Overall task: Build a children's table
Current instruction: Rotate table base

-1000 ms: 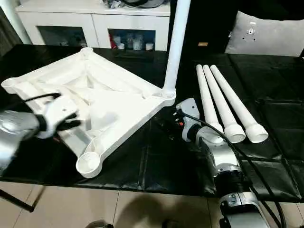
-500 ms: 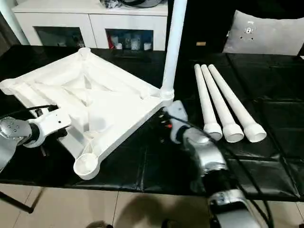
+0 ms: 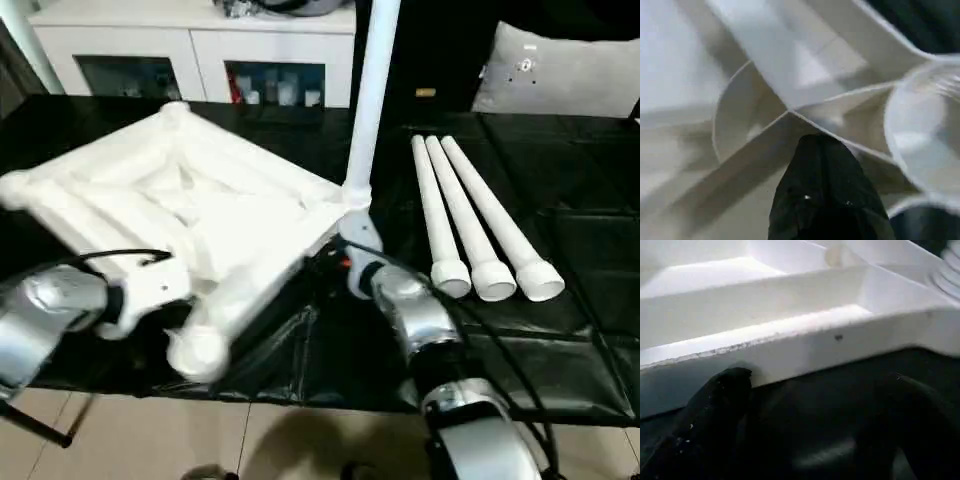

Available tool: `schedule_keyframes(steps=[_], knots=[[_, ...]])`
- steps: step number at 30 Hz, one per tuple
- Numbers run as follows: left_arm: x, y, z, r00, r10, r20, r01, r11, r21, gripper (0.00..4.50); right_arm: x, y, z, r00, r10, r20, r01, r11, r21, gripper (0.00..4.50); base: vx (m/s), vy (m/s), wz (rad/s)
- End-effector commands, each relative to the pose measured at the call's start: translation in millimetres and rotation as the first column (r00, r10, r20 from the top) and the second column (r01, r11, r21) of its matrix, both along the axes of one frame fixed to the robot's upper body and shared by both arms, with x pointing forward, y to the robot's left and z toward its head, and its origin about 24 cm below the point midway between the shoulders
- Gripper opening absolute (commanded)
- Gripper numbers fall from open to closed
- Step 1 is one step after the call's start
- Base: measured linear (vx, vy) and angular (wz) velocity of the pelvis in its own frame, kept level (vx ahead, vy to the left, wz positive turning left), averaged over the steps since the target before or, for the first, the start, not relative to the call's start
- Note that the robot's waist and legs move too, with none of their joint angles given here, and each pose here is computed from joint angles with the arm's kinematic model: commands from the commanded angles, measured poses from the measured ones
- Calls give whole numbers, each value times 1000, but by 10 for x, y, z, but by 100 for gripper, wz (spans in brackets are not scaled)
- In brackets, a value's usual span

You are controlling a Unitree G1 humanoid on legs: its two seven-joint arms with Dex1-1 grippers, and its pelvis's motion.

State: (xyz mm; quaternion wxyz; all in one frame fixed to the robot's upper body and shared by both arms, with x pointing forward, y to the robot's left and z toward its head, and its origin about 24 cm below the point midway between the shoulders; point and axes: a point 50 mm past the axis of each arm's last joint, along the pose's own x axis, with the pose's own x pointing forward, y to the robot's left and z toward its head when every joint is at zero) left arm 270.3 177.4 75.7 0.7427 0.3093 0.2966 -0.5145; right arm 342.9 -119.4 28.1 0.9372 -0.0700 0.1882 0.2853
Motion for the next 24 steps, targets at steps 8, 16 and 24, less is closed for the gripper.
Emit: schedule_keyframes(steps=[8,16,24], knots=[[63,-494,40,992,-123,29,126,977,-174,8,75,37,98,999,9,38,-9,1000,-4,450,0,0,0],[211,-818,28,992,-80,102,105,958,-267,8,101,7,136,999,-8,50,8,1000,6,450,0,0,0],[400,-965,22,981,22,193,33,960,-279,8,121,-8,171,998,-19,58,17,999,27,450,0,0,0]])
